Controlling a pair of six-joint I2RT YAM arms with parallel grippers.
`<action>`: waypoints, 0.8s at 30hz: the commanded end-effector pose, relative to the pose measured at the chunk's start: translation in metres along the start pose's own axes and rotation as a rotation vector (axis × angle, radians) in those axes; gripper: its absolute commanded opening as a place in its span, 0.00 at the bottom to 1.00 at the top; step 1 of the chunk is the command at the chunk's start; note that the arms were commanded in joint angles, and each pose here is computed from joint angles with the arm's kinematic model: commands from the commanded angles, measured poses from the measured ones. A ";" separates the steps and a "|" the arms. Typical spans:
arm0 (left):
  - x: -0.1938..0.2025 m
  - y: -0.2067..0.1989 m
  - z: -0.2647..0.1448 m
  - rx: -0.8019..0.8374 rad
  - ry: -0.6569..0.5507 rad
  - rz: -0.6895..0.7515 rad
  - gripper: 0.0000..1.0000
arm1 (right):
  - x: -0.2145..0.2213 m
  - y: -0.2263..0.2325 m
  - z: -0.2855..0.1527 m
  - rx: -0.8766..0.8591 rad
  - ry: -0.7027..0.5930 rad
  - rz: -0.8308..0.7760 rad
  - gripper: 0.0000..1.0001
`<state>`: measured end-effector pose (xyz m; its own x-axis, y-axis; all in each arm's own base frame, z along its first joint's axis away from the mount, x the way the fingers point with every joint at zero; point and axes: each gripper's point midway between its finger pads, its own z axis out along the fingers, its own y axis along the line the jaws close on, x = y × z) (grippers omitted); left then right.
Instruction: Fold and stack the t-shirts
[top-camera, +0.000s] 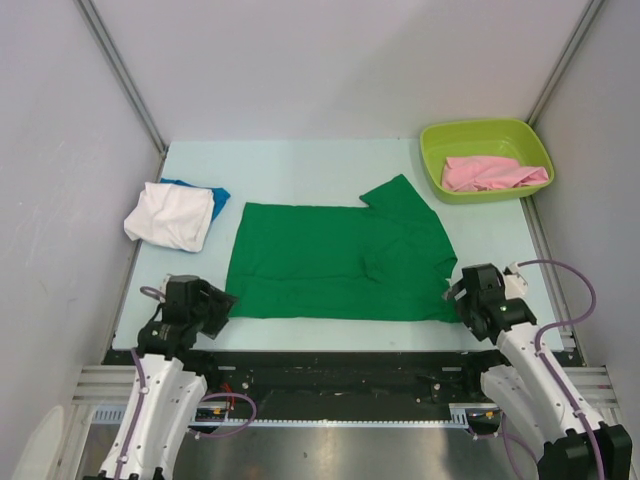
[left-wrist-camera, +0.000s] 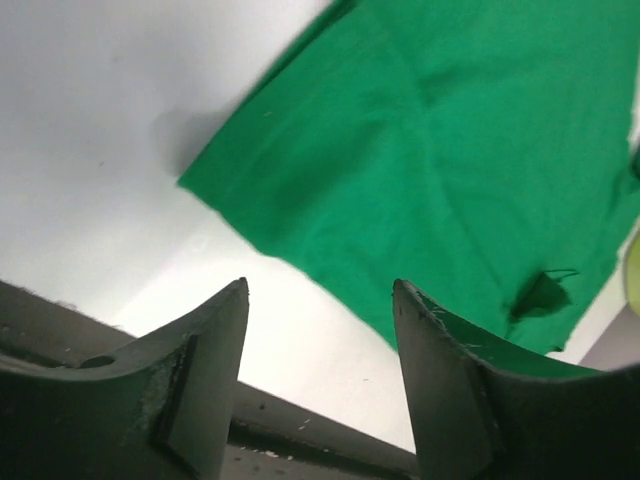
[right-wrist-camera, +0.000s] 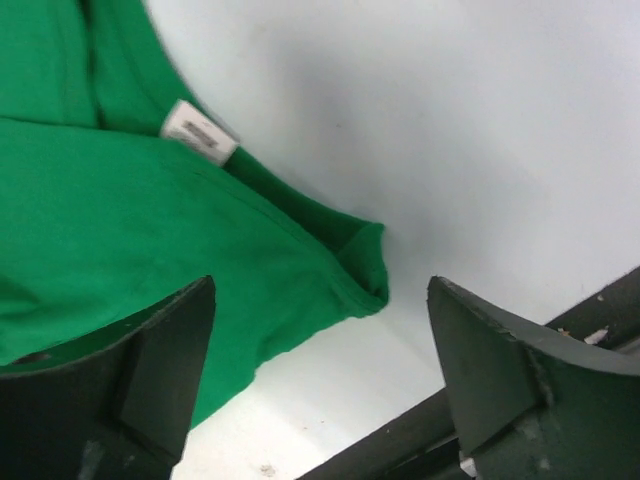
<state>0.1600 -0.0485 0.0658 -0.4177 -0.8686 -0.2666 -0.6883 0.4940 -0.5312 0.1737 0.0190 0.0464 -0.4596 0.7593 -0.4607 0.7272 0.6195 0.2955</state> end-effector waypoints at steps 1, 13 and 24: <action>-0.026 -0.044 -0.021 0.127 -0.088 0.050 0.66 | -0.048 0.051 -0.025 -0.142 -0.140 -0.049 0.97; -0.062 -0.159 0.026 0.199 -0.007 0.239 0.66 | -0.080 0.206 -0.005 -0.419 -0.074 -0.433 1.00; -0.118 -0.239 0.105 0.059 -0.007 0.359 0.60 | -0.128 0.280 0.068 -0.378 -0.115 -0.530 1.00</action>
<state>0.4000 -0.0730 0.1397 -0.5985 -0.6959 -0.3969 -0.4902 0.7100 -0.5057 0.4239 0.0870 0.0989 -0.7070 0.3647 -0.6059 0.2452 0.9300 0.2737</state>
